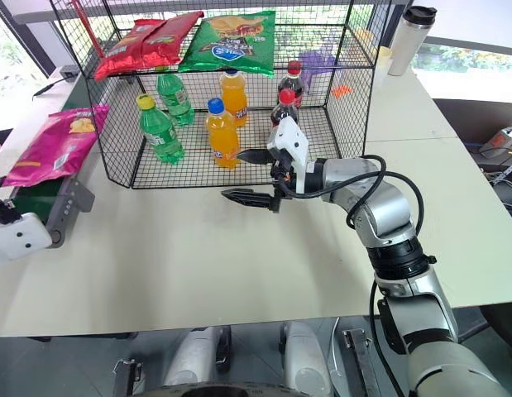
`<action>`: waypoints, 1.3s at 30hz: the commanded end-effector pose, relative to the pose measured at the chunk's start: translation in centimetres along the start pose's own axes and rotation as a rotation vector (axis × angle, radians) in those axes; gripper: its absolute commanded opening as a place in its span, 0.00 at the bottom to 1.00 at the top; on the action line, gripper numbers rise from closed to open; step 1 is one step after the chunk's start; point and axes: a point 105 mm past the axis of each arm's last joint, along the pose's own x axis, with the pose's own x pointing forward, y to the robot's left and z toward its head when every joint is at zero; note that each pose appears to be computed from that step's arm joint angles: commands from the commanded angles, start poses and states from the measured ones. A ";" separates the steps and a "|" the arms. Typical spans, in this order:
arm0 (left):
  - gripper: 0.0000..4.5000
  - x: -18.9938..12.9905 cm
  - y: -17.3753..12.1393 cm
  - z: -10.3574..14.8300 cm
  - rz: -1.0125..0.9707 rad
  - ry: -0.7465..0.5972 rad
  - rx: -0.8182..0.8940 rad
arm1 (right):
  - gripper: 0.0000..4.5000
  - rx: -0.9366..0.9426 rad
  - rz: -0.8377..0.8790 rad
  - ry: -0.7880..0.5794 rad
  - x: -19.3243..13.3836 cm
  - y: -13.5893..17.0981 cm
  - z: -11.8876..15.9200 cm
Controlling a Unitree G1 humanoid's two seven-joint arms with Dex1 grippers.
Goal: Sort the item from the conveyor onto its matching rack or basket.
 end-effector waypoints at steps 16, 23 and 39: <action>0.82 2.8 -0.9 1.0 0.055 -0.011 -0.003 | 1.00 -0.057 -0.051 -0.034 -0.8 0.1 1.6; 0.18 2.9 -0.8 0.9 0.059 -0.002 -0.001 | 1.00 -0.056 -0.067 -0.030 -0.9 -0.2 1.5; 0.01 -0.7 11.2 -0.9 0.186 -0.082 -0.414 | 1.00 -0.023 -0.121 -0.084 -1.6 -2.0 2.0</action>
